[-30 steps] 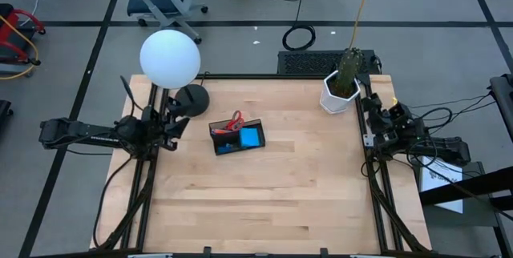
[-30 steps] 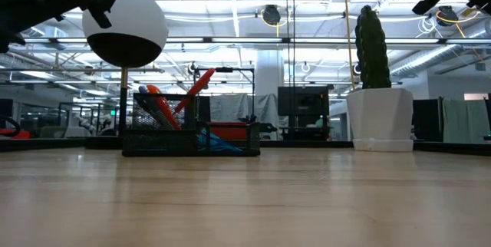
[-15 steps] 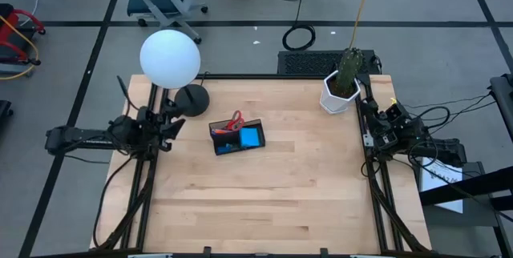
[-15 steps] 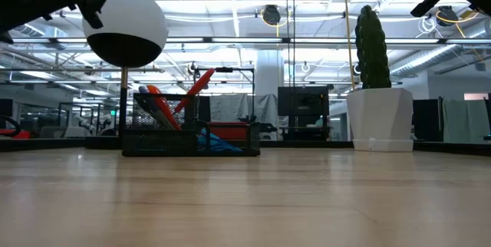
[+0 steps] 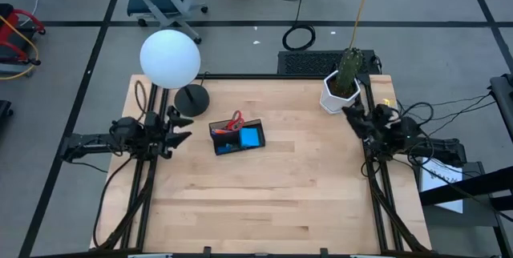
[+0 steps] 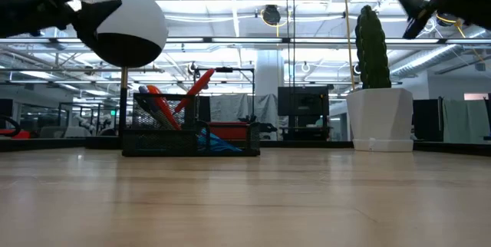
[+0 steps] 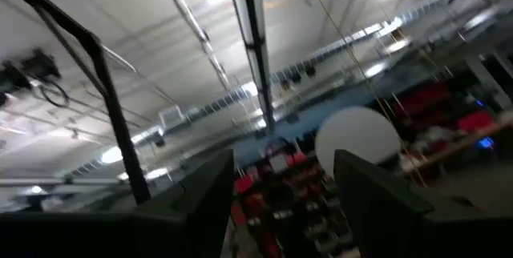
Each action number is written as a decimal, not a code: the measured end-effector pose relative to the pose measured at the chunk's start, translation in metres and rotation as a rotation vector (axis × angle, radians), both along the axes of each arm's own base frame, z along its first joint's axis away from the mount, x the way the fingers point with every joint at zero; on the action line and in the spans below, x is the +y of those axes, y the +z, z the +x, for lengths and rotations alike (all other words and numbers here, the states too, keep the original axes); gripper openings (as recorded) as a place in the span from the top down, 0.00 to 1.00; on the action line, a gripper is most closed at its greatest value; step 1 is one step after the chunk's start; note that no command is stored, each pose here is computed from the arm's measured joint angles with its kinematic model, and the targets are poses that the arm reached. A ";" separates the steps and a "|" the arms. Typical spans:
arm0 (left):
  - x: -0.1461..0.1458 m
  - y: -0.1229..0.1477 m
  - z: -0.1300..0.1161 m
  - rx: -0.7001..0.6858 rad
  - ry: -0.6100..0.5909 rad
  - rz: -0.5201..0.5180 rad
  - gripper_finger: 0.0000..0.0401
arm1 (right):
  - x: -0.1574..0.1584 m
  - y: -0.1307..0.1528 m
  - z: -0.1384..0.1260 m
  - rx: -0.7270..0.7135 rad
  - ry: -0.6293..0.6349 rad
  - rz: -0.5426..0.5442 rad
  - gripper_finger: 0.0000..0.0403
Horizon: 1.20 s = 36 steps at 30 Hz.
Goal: Pick and place office supplies into organizer
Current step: Return to Home Position
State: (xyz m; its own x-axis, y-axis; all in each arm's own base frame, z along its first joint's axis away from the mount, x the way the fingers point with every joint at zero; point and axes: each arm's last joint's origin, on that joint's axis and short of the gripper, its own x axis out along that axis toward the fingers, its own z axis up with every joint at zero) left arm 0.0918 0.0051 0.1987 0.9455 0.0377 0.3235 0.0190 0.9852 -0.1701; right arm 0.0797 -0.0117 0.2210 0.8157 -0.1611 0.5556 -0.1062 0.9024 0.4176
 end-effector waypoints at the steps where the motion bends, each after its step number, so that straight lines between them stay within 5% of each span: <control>1: 0.000 -0.002 0.001 0.032 -0.005 -0.002 0.47 | -0.001 -0.003 0.002 0.038 -0.011 0.013 0.48; 6: -0.001 -0.012 0.003 0.148 -0.045 -0.015 0.47 | -0.001 -0.019 0.010 0.226 0.007 -0.012 0.48; 12: -0.002 -0.020 0.004 0.226 -0.087 0.016 0.47 | 0.006 -0.032 0.014 0.373 0.180 -0.212 0.48; 26: -0.002 -0.028 0.005 0.316 -0.063 0.101 0.47 | 0.002 -0.051 0.017 0.578 0.072 -0.115 0.48; 36: -0.002 -0.028 0.005 0.315 -0.074 0.038 0.47 | 0.001 -0.051 0.017 0.587 0.046 -0.148 0.48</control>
